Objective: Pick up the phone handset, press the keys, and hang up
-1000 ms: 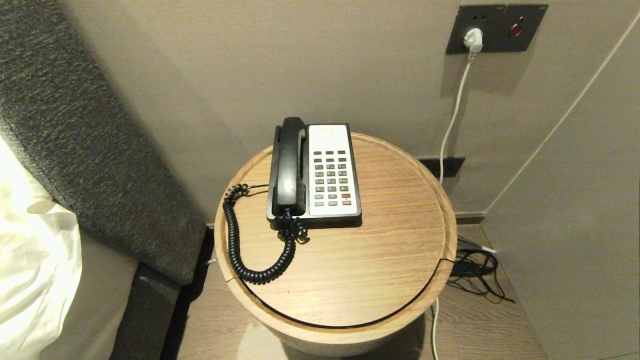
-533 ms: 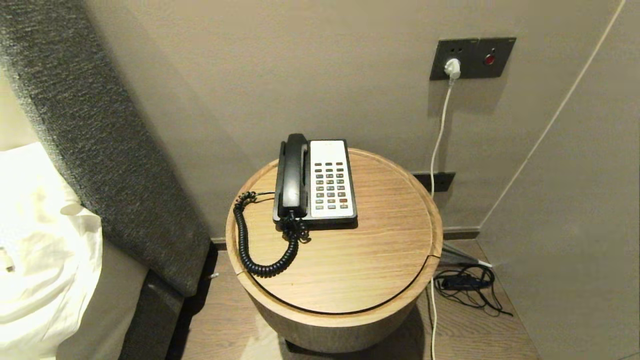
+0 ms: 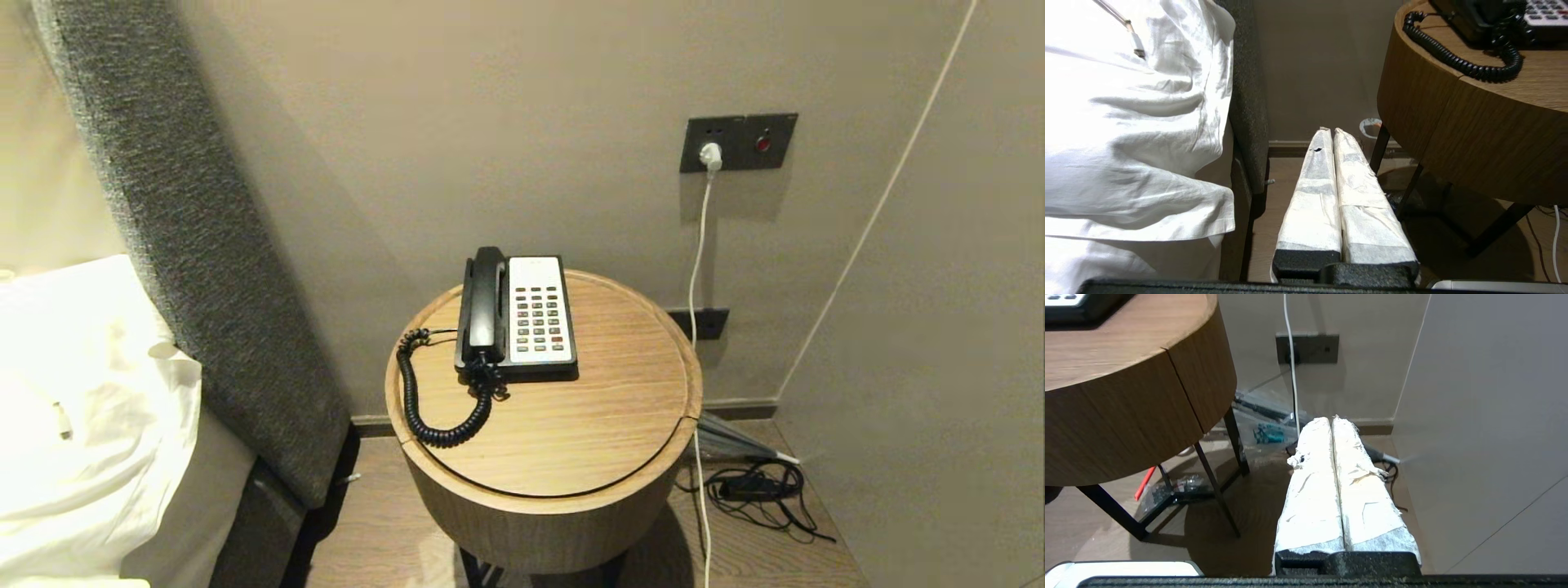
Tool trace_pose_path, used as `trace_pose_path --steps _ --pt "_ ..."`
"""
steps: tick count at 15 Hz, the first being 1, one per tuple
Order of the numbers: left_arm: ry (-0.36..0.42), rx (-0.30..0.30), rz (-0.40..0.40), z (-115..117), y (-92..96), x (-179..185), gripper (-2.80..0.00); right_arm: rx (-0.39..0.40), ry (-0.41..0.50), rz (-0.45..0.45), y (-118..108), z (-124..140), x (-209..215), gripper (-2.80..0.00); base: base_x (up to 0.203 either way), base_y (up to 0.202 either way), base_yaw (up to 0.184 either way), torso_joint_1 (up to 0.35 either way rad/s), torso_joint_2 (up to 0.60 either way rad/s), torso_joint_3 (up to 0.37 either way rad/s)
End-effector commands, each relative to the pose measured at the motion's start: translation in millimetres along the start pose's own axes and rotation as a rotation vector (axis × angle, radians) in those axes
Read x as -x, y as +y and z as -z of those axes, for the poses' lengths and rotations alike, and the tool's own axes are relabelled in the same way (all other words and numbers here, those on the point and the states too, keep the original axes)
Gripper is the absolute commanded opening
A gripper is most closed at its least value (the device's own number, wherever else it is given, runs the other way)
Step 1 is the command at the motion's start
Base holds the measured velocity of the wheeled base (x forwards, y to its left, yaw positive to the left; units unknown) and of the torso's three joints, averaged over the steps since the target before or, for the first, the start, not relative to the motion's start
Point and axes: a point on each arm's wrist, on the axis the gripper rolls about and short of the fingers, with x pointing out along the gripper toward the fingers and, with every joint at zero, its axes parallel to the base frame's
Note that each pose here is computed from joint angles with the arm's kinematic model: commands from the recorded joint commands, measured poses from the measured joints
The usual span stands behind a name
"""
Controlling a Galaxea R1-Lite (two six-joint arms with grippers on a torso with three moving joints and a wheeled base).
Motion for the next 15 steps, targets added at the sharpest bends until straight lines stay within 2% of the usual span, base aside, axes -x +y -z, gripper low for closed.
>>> trace_pose_path --steps 1,6,15 --pt "0.001 0.000 0.002 0.4 0.0 -0.1 -2.80 -0.003 0.004 -0.001 0.0 0.3 -0.1 -2.80 0.000 0.000 0.000 0.004 0.01 0.193" --pt "0.000 -0.001 0.001 0.1 0.0 0.0 -2.80 0.005 0.001 -0.005 0.1 -0.1 -0.1 -2.80 0.000 0.000 0.000 0.001 0.00 0.175" --pt "0.001 -0.006 0.002 0.4 0.0 -0.1 -2.80 -0.004 0.001 -0.001 0.0 -0.1 -0.1 -2.80 0.000 0.000 0.000 0.001 0.00 0.009"
